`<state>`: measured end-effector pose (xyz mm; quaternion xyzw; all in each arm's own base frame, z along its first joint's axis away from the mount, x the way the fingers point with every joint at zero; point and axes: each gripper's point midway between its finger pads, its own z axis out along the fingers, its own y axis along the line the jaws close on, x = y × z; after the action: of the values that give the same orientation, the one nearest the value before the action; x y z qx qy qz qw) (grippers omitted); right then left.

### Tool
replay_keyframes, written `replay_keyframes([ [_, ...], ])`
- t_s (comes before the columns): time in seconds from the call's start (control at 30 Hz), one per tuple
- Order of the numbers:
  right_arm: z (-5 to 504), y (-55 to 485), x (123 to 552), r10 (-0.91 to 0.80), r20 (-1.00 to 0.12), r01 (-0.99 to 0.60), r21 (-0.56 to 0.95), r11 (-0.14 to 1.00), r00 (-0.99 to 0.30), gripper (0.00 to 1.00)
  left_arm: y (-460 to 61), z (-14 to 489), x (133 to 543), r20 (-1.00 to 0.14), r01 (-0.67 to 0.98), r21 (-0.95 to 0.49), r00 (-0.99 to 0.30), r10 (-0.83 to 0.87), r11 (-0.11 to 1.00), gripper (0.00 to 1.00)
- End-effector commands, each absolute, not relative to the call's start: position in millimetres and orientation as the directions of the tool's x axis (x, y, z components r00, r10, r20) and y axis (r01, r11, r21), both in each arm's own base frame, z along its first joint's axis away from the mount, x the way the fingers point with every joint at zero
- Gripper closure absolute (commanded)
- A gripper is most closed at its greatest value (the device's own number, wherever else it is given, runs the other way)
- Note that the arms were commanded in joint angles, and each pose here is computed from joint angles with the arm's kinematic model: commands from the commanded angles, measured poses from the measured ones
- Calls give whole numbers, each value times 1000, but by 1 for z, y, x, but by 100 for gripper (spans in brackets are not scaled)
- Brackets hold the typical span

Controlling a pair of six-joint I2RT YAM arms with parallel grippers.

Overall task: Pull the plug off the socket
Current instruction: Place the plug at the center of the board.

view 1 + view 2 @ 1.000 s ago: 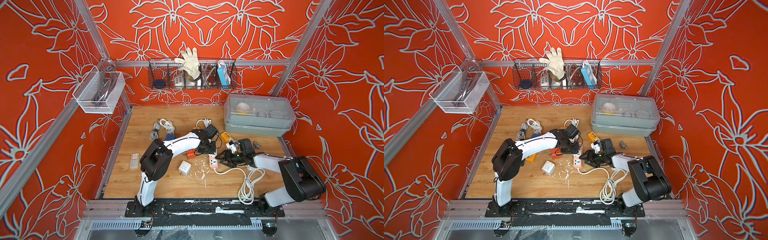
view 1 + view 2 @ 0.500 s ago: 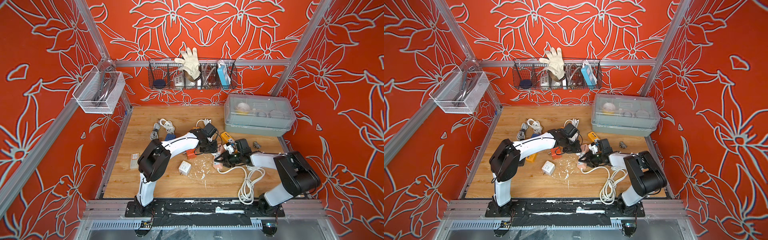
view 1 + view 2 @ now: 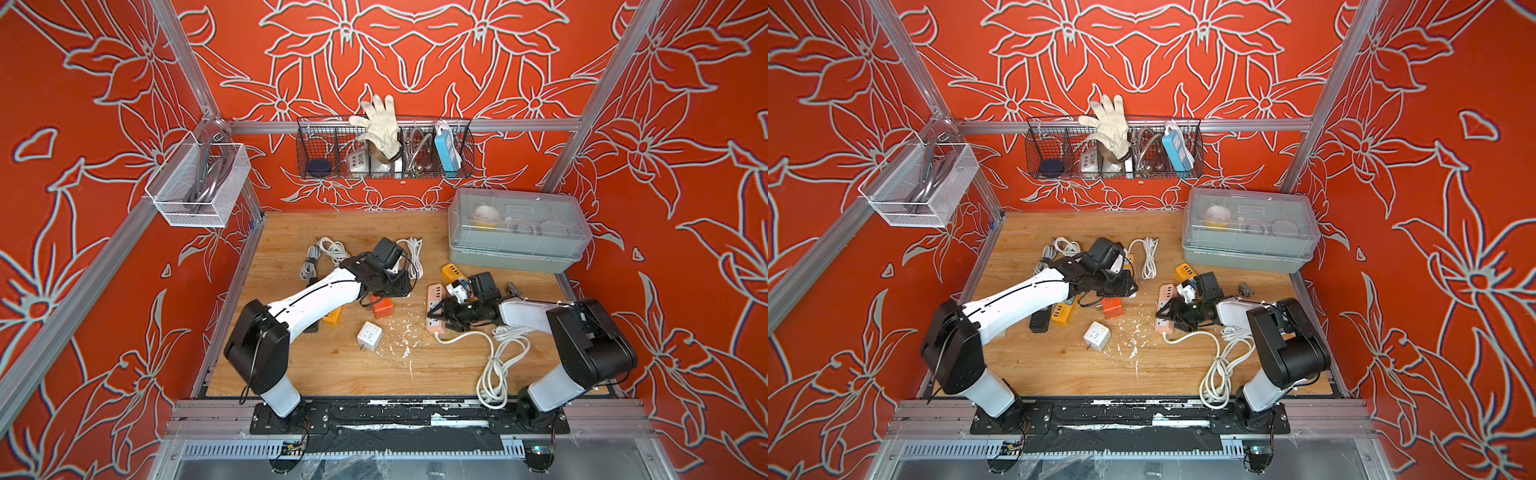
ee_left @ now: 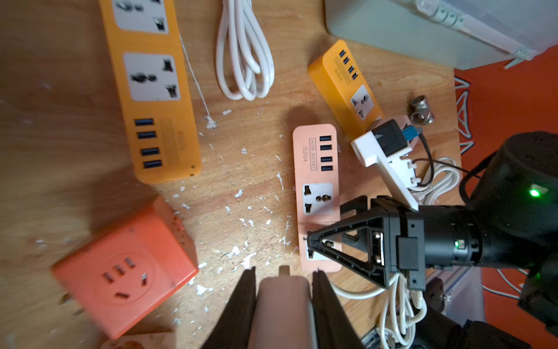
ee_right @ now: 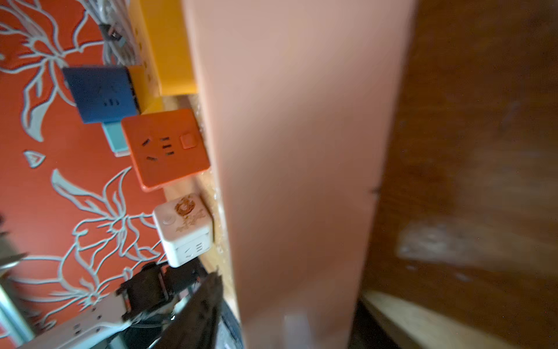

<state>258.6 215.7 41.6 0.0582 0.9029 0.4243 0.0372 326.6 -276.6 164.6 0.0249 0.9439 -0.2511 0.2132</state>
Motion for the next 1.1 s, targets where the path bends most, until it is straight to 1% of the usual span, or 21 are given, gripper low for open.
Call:
replay_keyframes([
  [0.0,41,197,250,112,-40,55,683,729,-993,34,-230,154,324,-451,119,-283,-892,-22,952,91],
  [0.1,50,183,247,78,-94,5,608,794,-993,25,-197,150,332,-453,61,-196,-891,-35,979,91],
  [0.2,69,165,249,30,-186,-69,505,860,-982,17,-176,149,345,-454,28,-110,-891,-26,994,91],
  [0.27,87,153,253,3,-270,-121,441,889,-963,14,-170,148,356,-451,32,-61,-893,1,998,91],
  [0.33,106,146,256,-12,-350,-162,401,901,-937,14,-168,142,367,-441,31,-27,-898,16,999,91],
  [0.43,140,143,263,17,-490,-207,398,894,-872,15,-170,129,383,-413,29,-7,-910,23,1000,91],
  [0.57,181,142,267,135,-668,-254,451,856,-731,16,-175,109,404,-374,20,1,-927,19,1000,90],
  [0.63,192,135,265,214,-723,-250,476,843,-656,16,-179,102,414,-356,18,-8,-934,15,1000,89],
  [0.7,196,126,261,270,-755,-233,486,842,-598,16,-182,95,423,-329,11,-18,-944,4,1000,89],
  [0.77,192,115,256,309,-764,-193,487,851,-567,16,-180,88,432,-304,-12,-19,-953,-17,1000,88],
  [0.9,185,107,251,313,-759,-157,475,866,-571,16,-179,71,440,-248,-39,-41,-968,-48,998,86],
  [0.97,183,107,251,307,-754,-155,473,868,-581,16,-180,64,442,-216,-49,-57,-975,-60,997,83],
  [1.0,183,107,252,303,-753,-154,470,869,-584,16,-181,61,443,-202,-54,-62,-977,-66,997,80],
  [1.07,183,108,253,297,-751,-154,465,872,-590,16,-182,58,444,-175,-65,-72,-982,-77,995,64],
])
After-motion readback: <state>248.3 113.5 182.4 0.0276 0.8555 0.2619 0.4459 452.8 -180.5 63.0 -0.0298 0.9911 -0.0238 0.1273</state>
